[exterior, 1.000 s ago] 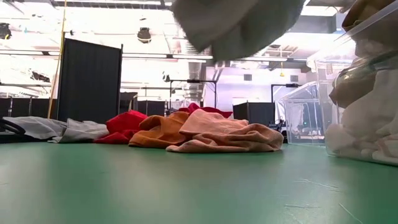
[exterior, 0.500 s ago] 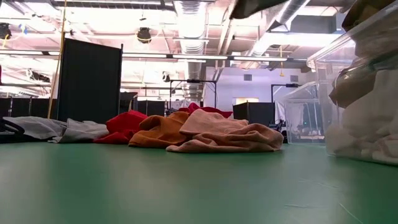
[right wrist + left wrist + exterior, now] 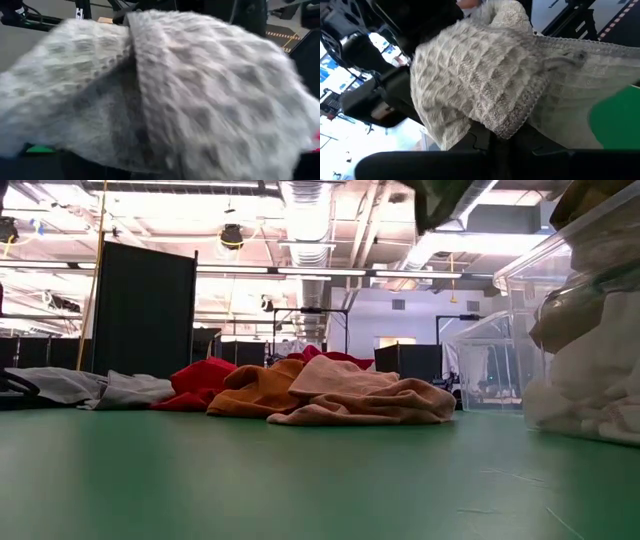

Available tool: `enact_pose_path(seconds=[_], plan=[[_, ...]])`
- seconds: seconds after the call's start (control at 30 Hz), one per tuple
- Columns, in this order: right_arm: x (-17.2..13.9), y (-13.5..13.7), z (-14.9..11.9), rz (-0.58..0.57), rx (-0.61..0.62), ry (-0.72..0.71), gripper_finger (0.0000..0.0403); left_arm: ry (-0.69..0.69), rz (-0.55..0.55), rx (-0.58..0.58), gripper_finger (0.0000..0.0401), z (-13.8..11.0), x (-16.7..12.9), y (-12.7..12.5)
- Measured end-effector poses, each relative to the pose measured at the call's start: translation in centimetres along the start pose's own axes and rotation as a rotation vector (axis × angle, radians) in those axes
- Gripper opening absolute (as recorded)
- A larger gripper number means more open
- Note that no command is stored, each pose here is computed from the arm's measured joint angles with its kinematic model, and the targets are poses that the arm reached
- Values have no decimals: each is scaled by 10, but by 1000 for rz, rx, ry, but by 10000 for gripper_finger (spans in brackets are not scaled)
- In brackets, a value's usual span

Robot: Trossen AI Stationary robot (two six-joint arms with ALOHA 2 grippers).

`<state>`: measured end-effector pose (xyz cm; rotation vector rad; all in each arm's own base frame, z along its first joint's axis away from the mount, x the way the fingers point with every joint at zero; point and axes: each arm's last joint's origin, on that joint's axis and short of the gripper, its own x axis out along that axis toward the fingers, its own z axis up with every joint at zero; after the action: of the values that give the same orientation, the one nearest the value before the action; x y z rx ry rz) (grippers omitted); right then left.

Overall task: Sort towels by color in basket
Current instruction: Put the grey towel into the bottom transparent bin

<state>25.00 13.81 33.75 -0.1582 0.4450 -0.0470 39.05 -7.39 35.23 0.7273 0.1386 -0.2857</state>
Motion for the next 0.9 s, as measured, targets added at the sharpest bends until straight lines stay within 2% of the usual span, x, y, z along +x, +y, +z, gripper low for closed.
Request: enact_pose_path(seconds=[0.33, 0.43, 0.53, 0.7, 0.9], plan=[[18, -3, -1, -27, 31, 6, 267, -20, 2, 26, 28, 1, 0, 1], [19, -3, 0, -30, 40, -6, 236, -22, 2, 26, 29, 2, 0, 1], [18, -2, 0, -26, 35, -4, 185, -20, -2, 33, 37, 1, -1, 1], [18, -2, -2, -26, 44, 12, 90, -39, 7, 39, 80, 5, -1, 1], [10, 3, -5, -8, 39, 38, 80, -24, 6, 26, 149, 4, -1, 0]])
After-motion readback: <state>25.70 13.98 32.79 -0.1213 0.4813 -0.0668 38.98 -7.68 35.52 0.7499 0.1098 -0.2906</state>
